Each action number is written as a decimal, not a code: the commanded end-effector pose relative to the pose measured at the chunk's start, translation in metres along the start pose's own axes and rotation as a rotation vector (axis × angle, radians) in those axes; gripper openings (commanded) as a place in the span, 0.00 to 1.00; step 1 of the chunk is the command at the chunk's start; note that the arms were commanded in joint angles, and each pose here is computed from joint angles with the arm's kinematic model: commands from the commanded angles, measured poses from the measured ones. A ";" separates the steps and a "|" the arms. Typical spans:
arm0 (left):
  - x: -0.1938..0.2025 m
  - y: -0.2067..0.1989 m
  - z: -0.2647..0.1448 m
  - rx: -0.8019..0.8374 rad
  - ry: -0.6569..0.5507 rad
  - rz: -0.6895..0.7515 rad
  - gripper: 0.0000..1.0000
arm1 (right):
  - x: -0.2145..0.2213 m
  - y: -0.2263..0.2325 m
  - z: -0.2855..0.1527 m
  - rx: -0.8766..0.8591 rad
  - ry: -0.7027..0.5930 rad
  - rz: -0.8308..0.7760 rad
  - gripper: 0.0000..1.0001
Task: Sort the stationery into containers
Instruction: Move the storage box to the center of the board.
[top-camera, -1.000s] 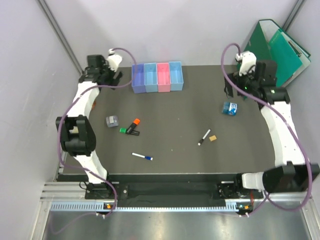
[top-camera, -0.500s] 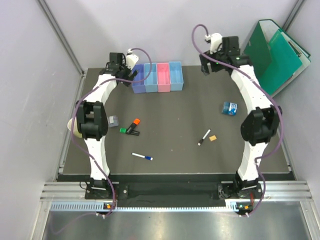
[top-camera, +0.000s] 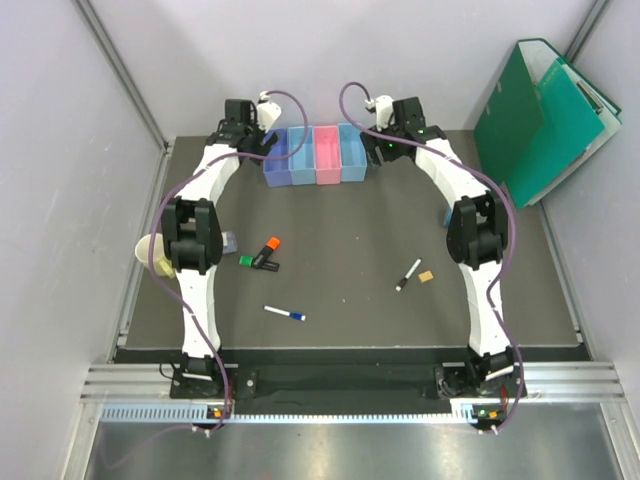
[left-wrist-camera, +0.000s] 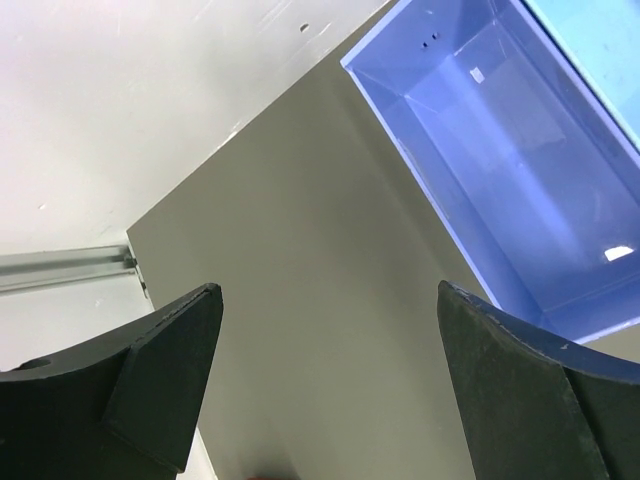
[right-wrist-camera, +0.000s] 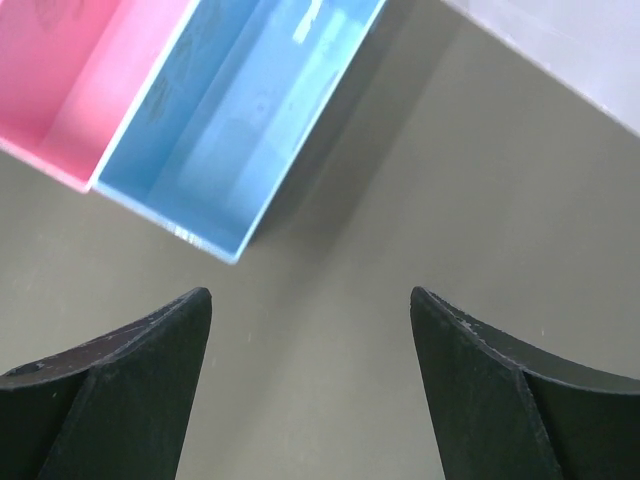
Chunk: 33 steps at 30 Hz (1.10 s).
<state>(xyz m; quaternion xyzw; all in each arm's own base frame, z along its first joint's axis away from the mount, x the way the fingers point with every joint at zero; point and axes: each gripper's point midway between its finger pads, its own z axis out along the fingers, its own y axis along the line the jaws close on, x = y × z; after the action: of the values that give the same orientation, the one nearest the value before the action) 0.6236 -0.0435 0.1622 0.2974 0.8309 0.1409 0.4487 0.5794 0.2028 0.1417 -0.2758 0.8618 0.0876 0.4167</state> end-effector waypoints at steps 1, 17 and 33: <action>-0.020 0.008 -0.002 -0.043 -0.072 -0.021 0.93 | -0.058 -0.005 0.002 0.057 -0.184 -0.018 0.80; 0.003 0.008 0.035 -0.146 -0.054 0.023 0.92 | -0.045 0.011 0.041 0.053 -0.201 -0.044 0.79; 0.004 -0.029 0.041 -0.053 -0.070 0.023 0.92 | -0.002 0.028 0.066 0.044 -0.099 -0.050 0.75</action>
<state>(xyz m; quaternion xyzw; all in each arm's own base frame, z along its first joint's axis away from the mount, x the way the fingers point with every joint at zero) 0.6479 -0.0441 0.1236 0.2895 0.8131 0.1854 0.4698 0.6122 0.2442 0.1057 -0.2781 0.8368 0.0738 0.4659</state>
